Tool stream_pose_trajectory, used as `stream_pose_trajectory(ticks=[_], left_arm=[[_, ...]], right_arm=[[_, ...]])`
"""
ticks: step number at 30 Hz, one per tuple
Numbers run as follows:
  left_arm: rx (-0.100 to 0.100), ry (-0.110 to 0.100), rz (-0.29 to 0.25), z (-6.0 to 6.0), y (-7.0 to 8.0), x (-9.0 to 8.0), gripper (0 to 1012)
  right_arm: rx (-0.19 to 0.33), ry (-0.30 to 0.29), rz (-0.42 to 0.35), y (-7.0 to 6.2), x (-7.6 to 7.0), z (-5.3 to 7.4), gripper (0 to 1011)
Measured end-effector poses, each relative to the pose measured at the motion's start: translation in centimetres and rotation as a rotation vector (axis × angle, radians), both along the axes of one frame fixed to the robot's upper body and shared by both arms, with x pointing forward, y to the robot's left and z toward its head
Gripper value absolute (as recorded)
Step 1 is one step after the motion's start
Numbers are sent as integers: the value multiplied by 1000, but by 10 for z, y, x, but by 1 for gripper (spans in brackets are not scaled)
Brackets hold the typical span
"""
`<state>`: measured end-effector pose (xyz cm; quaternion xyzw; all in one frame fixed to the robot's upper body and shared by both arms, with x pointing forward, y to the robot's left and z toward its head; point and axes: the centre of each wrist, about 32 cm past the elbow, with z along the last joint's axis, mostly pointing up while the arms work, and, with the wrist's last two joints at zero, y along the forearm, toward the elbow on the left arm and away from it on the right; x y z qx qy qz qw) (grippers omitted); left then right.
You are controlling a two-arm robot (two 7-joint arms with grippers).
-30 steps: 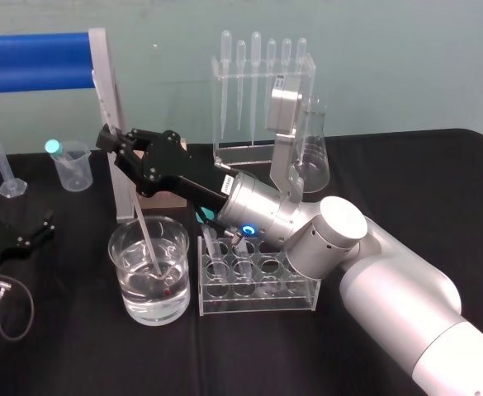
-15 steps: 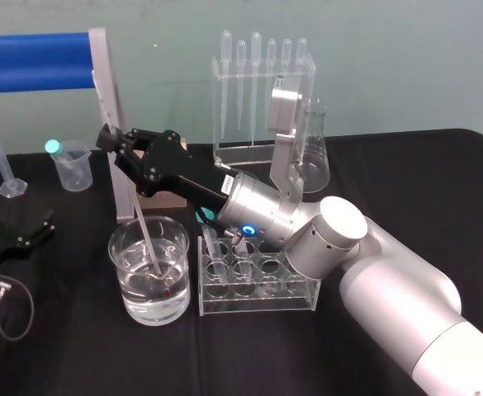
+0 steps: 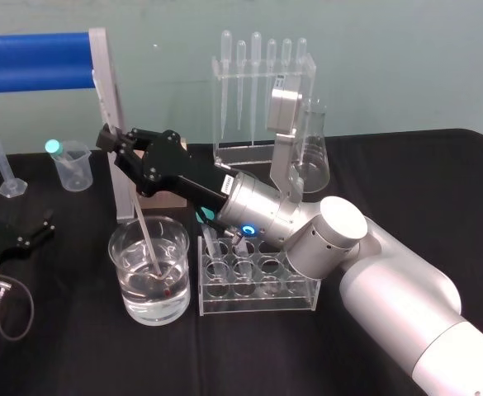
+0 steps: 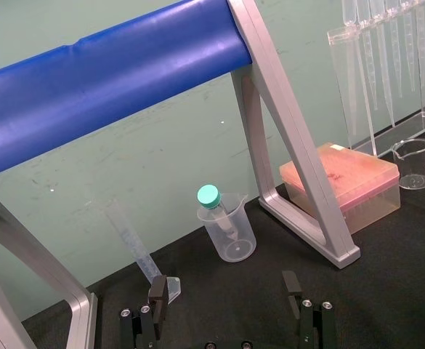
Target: Hold the thermometer with one hand and immerse one end into the beaker, then reinsert it into the test tube rack.
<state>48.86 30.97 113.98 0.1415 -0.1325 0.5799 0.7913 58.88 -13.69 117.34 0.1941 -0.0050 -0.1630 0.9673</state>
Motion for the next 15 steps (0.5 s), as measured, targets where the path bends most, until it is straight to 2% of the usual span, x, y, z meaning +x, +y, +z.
stream_pose_trajectory(ticks=[15], left_arm=[[0,0,0,0,0,0,1008]], right_arm=[[0,0,0,0,0,0,57]])
